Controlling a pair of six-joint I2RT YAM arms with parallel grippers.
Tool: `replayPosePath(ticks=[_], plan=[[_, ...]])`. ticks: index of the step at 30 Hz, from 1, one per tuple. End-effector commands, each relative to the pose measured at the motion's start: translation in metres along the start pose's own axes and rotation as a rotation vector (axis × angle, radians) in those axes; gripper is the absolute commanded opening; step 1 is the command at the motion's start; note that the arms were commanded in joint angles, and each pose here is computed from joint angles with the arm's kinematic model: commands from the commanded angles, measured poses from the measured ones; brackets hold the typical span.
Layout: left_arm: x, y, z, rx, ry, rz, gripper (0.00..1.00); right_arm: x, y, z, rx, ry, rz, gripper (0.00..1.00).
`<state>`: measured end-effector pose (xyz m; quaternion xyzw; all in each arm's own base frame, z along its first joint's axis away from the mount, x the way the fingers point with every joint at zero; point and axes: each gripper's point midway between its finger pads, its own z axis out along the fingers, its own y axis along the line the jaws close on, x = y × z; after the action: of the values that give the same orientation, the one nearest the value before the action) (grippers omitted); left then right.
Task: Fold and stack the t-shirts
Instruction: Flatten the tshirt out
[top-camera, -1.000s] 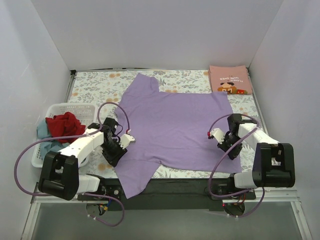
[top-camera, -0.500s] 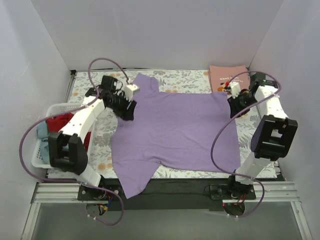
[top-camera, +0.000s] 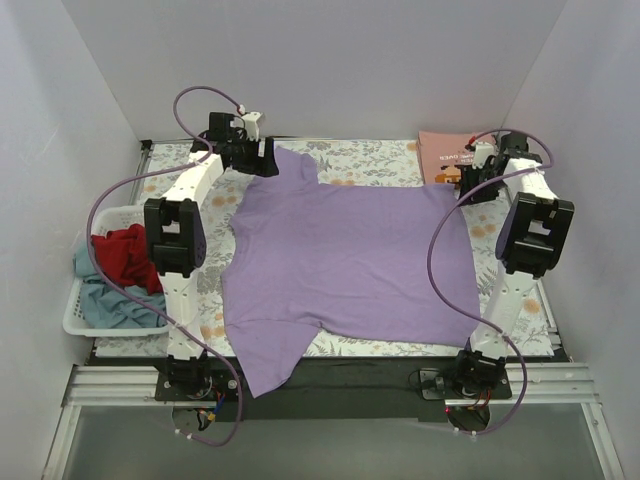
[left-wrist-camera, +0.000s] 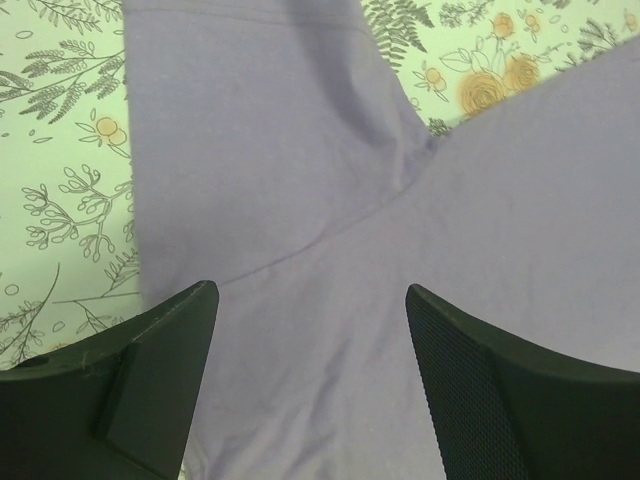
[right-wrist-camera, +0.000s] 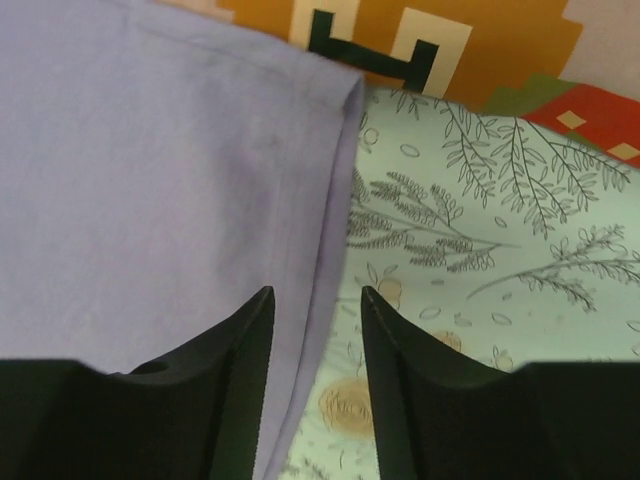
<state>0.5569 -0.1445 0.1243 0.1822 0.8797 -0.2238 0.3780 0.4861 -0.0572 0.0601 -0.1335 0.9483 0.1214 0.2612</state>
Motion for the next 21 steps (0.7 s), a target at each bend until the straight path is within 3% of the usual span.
replayPosePath(ticks=[1,7,21], plan=[[-0.046,0.004,-0.007,-0.031,-0.14,0.033,0.76,-0.029,-0.014,0.015,0.044,-0.101,0.046,0.49],[-0.04,0.03,0.006,-0.092,-0.139,0.014,0.77,-0.031,-0.022,0.044,0.079,-0.131,0.052,0.54],[-0.038,0.063,0.044,-0.124,-0.153,-0.011,0.8,-0.04,-0.008,0.075,0.067,-0.135,0.03,0.53]])
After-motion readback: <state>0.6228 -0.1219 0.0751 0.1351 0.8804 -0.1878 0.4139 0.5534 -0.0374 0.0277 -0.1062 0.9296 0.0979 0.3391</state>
